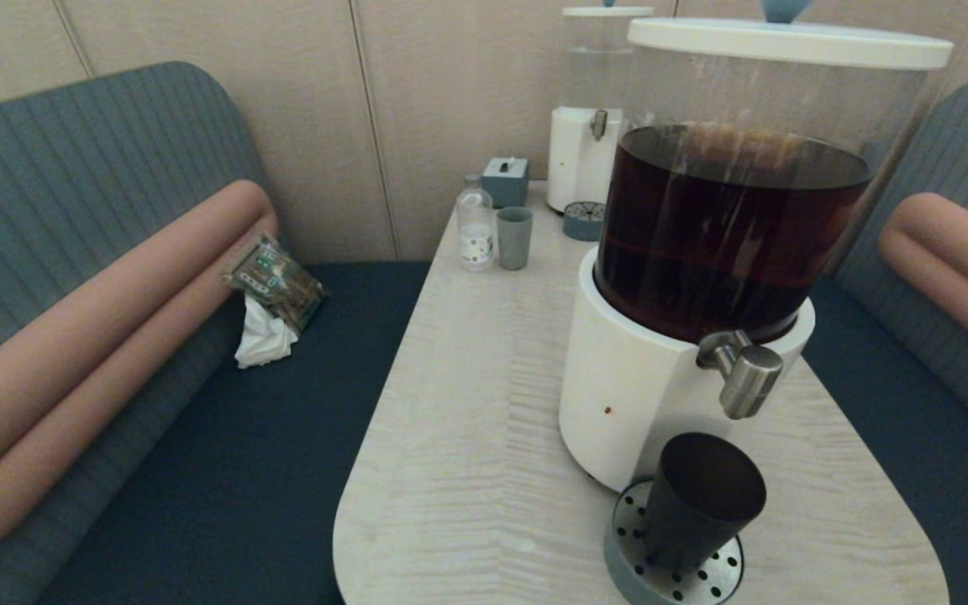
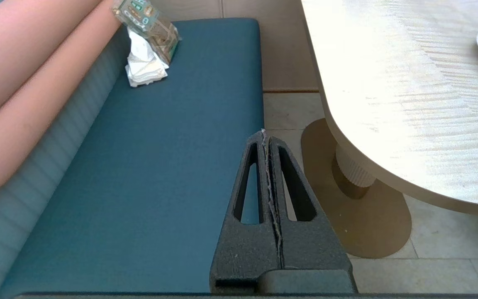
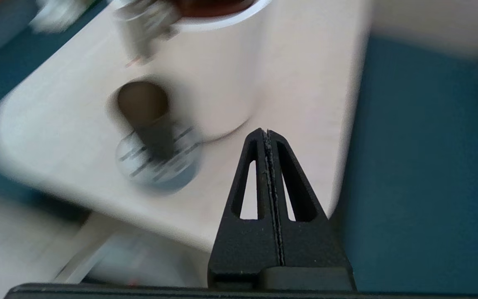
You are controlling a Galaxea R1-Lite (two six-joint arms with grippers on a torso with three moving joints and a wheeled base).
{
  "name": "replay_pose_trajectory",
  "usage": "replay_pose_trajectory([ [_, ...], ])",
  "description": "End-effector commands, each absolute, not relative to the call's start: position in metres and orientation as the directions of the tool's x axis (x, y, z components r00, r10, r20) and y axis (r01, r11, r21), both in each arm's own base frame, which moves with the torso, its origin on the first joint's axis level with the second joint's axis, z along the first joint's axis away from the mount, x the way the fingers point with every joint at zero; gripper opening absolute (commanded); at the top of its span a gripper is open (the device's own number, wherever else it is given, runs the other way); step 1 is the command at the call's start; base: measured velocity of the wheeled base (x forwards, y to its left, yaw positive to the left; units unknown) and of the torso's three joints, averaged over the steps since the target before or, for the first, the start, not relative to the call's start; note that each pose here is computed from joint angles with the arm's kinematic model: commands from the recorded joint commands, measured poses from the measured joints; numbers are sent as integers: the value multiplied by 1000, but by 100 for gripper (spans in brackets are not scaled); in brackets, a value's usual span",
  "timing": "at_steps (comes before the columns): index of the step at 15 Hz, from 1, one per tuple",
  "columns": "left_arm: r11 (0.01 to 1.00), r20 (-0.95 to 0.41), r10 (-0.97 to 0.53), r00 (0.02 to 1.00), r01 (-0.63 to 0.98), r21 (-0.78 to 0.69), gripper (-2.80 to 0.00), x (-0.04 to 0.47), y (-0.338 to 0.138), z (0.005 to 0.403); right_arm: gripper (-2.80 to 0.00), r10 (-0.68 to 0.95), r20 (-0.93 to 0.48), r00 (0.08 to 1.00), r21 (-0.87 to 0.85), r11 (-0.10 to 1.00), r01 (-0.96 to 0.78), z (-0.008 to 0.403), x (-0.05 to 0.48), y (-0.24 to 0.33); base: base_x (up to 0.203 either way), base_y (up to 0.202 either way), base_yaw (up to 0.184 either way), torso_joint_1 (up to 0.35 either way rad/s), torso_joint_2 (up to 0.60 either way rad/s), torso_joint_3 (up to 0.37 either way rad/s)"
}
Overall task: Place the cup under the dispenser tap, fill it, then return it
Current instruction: Turn on the faucet
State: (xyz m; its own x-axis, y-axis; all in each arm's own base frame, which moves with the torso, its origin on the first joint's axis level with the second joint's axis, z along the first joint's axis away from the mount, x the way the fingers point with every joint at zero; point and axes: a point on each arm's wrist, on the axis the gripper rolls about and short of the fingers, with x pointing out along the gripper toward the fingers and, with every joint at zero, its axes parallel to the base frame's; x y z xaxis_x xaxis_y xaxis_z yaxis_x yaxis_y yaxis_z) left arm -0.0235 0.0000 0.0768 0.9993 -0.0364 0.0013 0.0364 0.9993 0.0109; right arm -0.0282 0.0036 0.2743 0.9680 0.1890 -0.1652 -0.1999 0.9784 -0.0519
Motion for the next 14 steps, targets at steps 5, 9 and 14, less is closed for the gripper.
replay_pose_trajectory([
  [5, 999, 2, -37, 999, 37, 11, -280, -24, 0, 77, -280, 460, -477, 749, 245, 888, -389, 315, 35, 11, 0, 0, 0, 0, 0, 0],
  [9, 999, 2, -37, 999, 37, 11, -280, -24, 0, 77, -280, 517, -558, 649, 377, 855, -357, 317, 70, 16, 0, 0, 0, 0, 0, 0],
  [14, 999, 0, -37, 999, 37, 11, -280, -23, 0, 77, -280, 518, -527, 674, 354, 855, -380, 317, 86, 18, 0, 0, 0, 0, 0, 0],
])
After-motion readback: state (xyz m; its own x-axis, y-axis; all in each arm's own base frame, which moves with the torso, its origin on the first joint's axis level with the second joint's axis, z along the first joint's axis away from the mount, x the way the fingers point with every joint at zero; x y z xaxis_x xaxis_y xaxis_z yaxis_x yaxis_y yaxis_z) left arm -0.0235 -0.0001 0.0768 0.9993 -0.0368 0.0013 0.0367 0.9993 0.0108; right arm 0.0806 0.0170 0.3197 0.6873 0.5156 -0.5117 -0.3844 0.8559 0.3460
